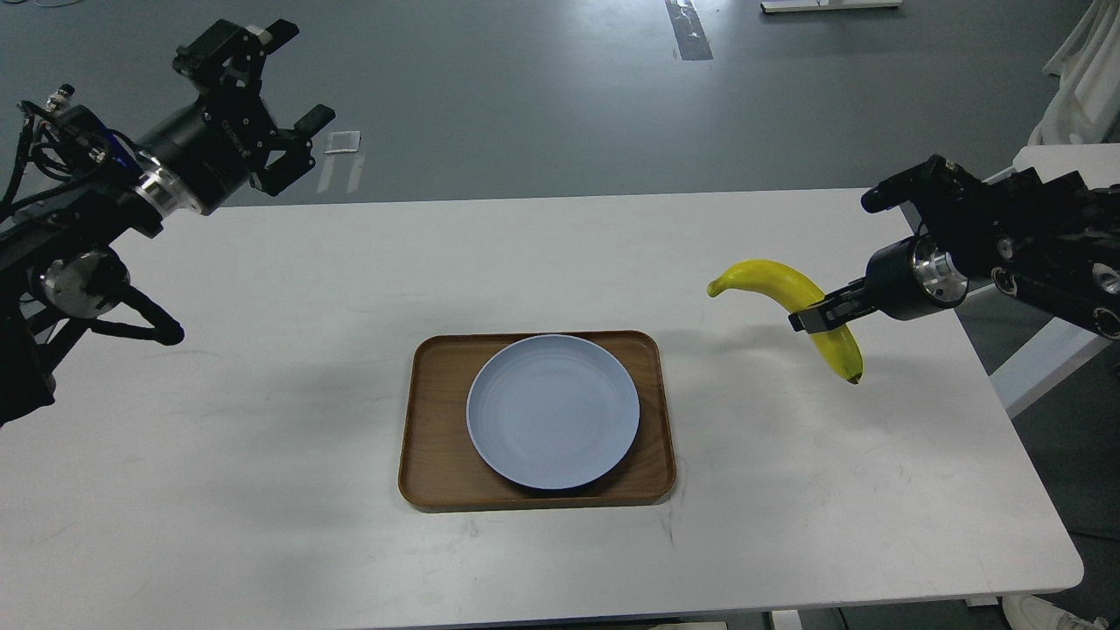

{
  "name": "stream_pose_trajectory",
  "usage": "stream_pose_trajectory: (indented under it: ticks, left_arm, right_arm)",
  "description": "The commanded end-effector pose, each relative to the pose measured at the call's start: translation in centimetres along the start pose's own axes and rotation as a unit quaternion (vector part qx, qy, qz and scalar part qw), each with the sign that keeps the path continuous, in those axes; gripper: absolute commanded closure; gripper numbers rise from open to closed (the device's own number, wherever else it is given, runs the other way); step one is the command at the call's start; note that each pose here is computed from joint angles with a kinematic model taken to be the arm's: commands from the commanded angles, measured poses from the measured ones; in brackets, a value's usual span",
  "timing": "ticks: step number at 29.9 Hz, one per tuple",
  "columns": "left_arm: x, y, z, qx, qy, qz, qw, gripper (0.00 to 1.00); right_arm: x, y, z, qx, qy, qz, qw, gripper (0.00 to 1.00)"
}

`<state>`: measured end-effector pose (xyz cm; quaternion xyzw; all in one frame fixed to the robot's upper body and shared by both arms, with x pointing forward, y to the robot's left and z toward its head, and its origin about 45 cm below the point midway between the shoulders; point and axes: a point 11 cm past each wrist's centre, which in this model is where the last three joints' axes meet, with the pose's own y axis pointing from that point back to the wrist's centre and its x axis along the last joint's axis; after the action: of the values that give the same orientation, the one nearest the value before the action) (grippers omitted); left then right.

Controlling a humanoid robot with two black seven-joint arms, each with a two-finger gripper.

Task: Place banana on plate with both arms
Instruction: 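Carry the banana over the plate and lower it onto the plate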

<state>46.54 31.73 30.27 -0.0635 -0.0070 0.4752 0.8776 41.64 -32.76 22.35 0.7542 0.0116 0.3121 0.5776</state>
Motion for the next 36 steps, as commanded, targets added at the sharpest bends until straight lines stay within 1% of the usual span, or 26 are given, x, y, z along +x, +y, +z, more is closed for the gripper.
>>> stream_pose_trajectory:
  ticks: [1, 3, 5, 7, 10, 11, 15, 20, 24, 26, 28, 31, 32, 33, 36]
  left_arm:
    - [0.0, 0.0, 0.0, 0.0, 0.0, 0.0, 1.0, 0.02]
    - [0.0, -0.1, 0.1, -0.001, 0.0, 0.0, 1.0, 0.02]
    - [0.0, -0.1, 0.1, -0.001, 0.0, 0.0, 1.0, 0.02]
    - [0.0, -0.1, 0.2, -0.002, -0.001, 0.0, 1.0, 0.02]
    - [0.2, 0.0, 0.3, -0.002, -0.002, 0.001, 1.0, 0.02]
    - [0.2, 0.0, 0.3, -0.002, -0.002, 0.001, 1.0, 0.02]
    - [0.2, 0.1, 0.2, 0.0, -0.002, 0.002, 1.0, 0.02]
    - [0.3, 0.2, 0.2, 0.0, -0.003, 0.002, 1.0, 0.02]
    - [0.4, 0.2, 0.3, 0.0, -0.004, 0.004, 1.0, 0.02]
    - [0.4, 0.2, 0.3, 0.001, -0.004, 0.003, 1.0, 0.02]
    - [0.4, 0.3, 0.3, 0.0, -0.004, 0.004, 1.0, 0.02]
    - [0.5, 0.3, 0.4, 0.0, -0.005, 0.005, 1.0, 0.02]
    - [0.7, 0.6, 0.4, 0.002, -0.007, 0.007, 1.0, 0.02]
    - [0.9, 0.7, 0.5, 0.001, -0.008, 0.009, 1.0, 0.02]
    - [0.9, 0.7, 0.6, 0.001, -0.009, 0.009, 1.0, 0.02]
  right_arm:
    - [2.2, -0.1, -3.0, 0.046, -0.011, 0.022, 0.999, 0.94]
    - [3.3, -1.3, -5.5, 0.078, -0.014, 0.025, 0.997, 0.94]
    - [3.9, -2.2, -7.0, 0.094, -0.01, 0.023, 0.995, 0.94]
    - [4.5, -3.7, -9.7, 0.116, 0.009, 0.012, 0.993, 0.94]
    - [4.9, -5.6, -12.4, 0.133, 0.029, -0.001, 0.991, 0.94]
    - [4.9, -5.6, -12.5, 0.133, 0.029, -0.001, 0.991, 0.94]
    - [5.1, -7.6, -15.4, 0.156, 0.033, -0.012, 0.987, 0.94]
    - [4.6, -9.3, -17.1, 0.163, 0.04, -0.027, 0.985, 0.93]
    - [3.6, -10.5, -18.2, 0.168, 0.045, -0.043, 0.984, 0.9]
    - [3.2, -10.9, -18.4, 0.167, 0.05, -0.05, 0.983, 0.86]
    - [3.1, -11.3, -18.9, 0.169, 0.051, -0.052, 0.983, 0.86]
    - [3.1, -11.6, -19.3, 0.171, 0.051, -0.052, 0.983, 0.78]
    - [3.2, -11.6, -19.3, 0.171, 0.051, -0.051, 0.983, 0.74]
    - [3.2, -11.7, -19.3, 0.17, 0.051, -0.05, 0.983, 0.66]
    - [3.2, -11.8, -19.3, 0.17, 0.051, -0.05, 0.983, 0.6]
